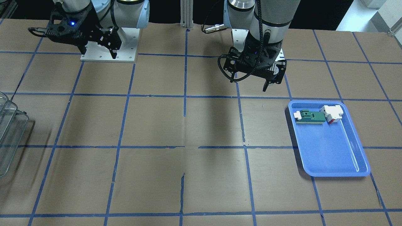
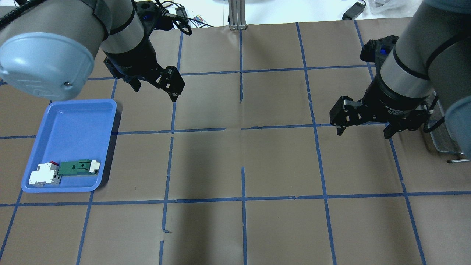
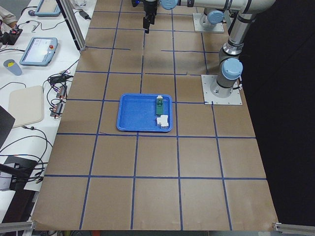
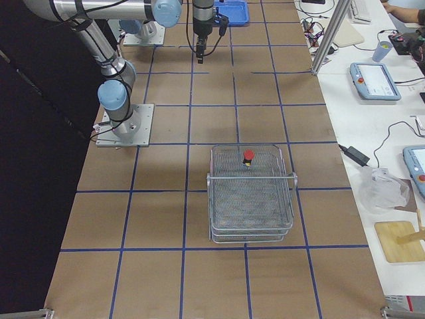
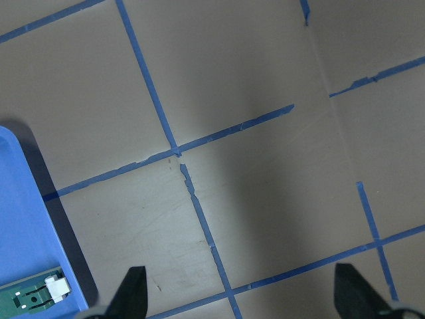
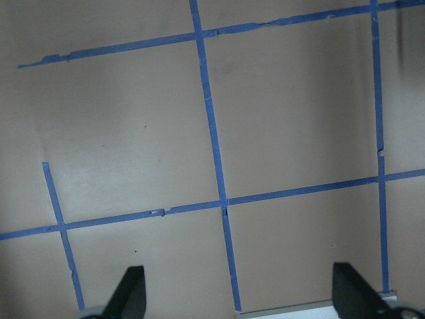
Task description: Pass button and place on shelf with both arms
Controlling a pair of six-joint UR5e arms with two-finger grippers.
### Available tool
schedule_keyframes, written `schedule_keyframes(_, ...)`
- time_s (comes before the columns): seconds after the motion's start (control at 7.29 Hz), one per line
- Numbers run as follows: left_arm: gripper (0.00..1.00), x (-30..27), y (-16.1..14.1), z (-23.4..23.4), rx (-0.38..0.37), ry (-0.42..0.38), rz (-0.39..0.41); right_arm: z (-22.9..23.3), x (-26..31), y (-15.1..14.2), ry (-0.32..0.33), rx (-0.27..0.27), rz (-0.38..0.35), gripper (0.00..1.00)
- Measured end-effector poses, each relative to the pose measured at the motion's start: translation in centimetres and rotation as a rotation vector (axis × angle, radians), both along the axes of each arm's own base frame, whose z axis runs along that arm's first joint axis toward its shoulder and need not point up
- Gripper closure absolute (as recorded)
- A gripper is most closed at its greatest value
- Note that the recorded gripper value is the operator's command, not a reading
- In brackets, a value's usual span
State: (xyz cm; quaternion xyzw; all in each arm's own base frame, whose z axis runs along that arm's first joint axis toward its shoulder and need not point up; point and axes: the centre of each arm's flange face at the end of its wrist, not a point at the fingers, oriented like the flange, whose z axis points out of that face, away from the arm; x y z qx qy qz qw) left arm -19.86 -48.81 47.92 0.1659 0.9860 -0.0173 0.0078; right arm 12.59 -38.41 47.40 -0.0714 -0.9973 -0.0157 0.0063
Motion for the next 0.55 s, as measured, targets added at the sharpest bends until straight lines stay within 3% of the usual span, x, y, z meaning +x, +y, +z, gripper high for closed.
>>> schedule_keyframes(0.55,0.0,0.02,0.02,-0.11,0.002,-0.002,0.0,0.08,0.43,0.44,-0.027,-0.005,-0.01,0.0)
